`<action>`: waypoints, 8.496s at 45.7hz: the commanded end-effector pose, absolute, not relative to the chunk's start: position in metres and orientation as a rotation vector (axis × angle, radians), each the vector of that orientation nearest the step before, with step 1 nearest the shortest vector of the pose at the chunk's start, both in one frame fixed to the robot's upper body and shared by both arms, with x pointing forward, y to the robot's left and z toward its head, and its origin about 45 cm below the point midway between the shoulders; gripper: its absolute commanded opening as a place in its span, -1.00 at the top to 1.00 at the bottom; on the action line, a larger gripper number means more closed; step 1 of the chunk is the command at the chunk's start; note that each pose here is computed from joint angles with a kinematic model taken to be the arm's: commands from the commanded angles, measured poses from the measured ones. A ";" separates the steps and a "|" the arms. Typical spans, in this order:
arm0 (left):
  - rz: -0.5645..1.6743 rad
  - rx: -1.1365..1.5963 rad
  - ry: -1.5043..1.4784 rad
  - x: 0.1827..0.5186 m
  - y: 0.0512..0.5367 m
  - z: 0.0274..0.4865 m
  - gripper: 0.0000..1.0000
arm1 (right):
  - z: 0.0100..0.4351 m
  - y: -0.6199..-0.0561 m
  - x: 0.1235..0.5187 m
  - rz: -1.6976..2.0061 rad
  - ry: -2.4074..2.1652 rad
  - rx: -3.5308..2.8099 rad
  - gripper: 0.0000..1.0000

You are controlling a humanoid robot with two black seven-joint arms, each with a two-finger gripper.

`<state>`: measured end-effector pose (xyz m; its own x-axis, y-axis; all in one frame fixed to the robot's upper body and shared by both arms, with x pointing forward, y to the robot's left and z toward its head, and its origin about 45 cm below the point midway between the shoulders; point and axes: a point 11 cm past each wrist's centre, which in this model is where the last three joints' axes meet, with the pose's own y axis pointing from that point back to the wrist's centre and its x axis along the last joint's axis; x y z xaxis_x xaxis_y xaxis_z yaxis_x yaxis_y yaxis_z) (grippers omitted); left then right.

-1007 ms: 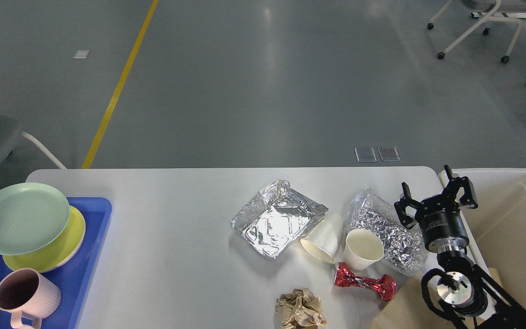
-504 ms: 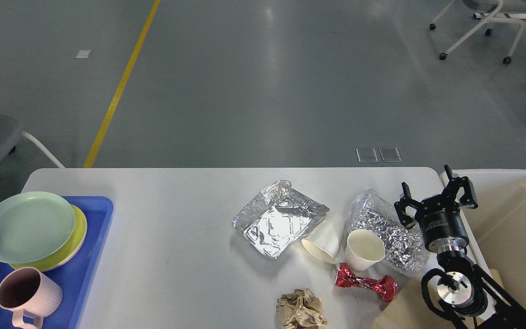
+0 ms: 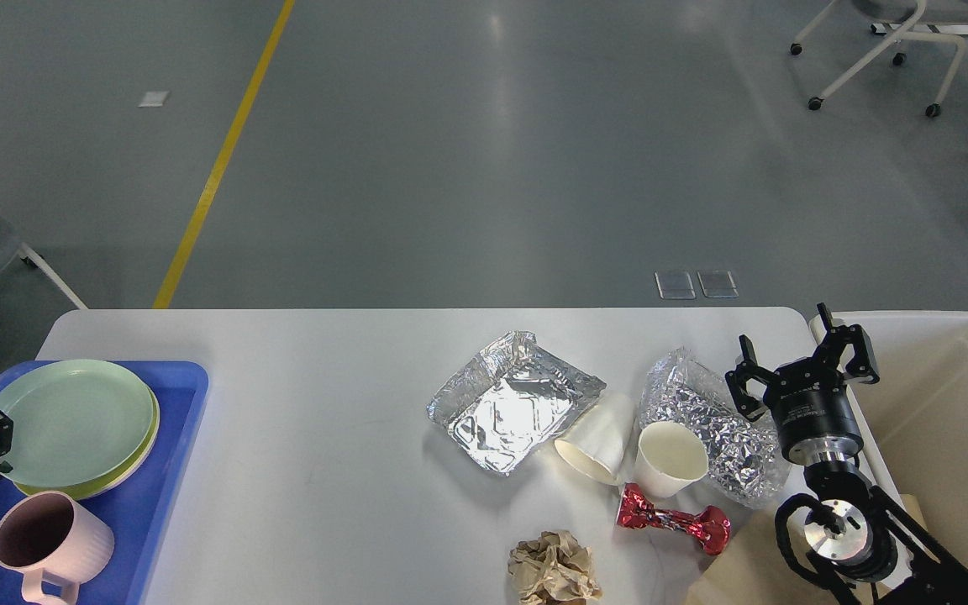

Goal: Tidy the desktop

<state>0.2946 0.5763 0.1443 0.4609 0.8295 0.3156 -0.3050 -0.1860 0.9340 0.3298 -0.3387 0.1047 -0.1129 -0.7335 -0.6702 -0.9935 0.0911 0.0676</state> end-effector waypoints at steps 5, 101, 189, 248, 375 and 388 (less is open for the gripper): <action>1.099 1.409 0.498 0.294 0.577 0.145 -0.27 | 0.105 -0.339 0.330 0.726 1.903 -1.691 -1.00; 1.405 -0.551 0.681 0.355 0.358 0.141 -0.93 | 0.105 -0.339 0.330 0.726 1.903 -1.691 -1.00; 1.429 -0.749 0.750 0.348 0.362 0.130 -0.93 | 0.105 -0.339 0.330 0.725 1.903 -1.691 -1.00; 1.427 -0.893 0.674 0.344 0.373 0.129 -0.93 | 0.105 -0.339 0.330 0.725 1.902 -1.692 -1.00; 1.428 -0.894 0.673 0.344 0.373 0.129 -0.93 | 0.114 -0.351 0.341 0.673 1.924 -1.711 -1.00; 1.429 -0.892 0.674 0.343 0.373 0.128 -0.93 | 0.138 -0.372 0.334 0.577 1.785 -2.188 -1.00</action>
<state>0.3436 0.3728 0.1288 0.0599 0.5373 -0.8413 -0.9908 -0.0703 -0.1155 0.3328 -0.3537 0.1199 0.0375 -0.8262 -0.5621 -0.9966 -0.0721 0.0395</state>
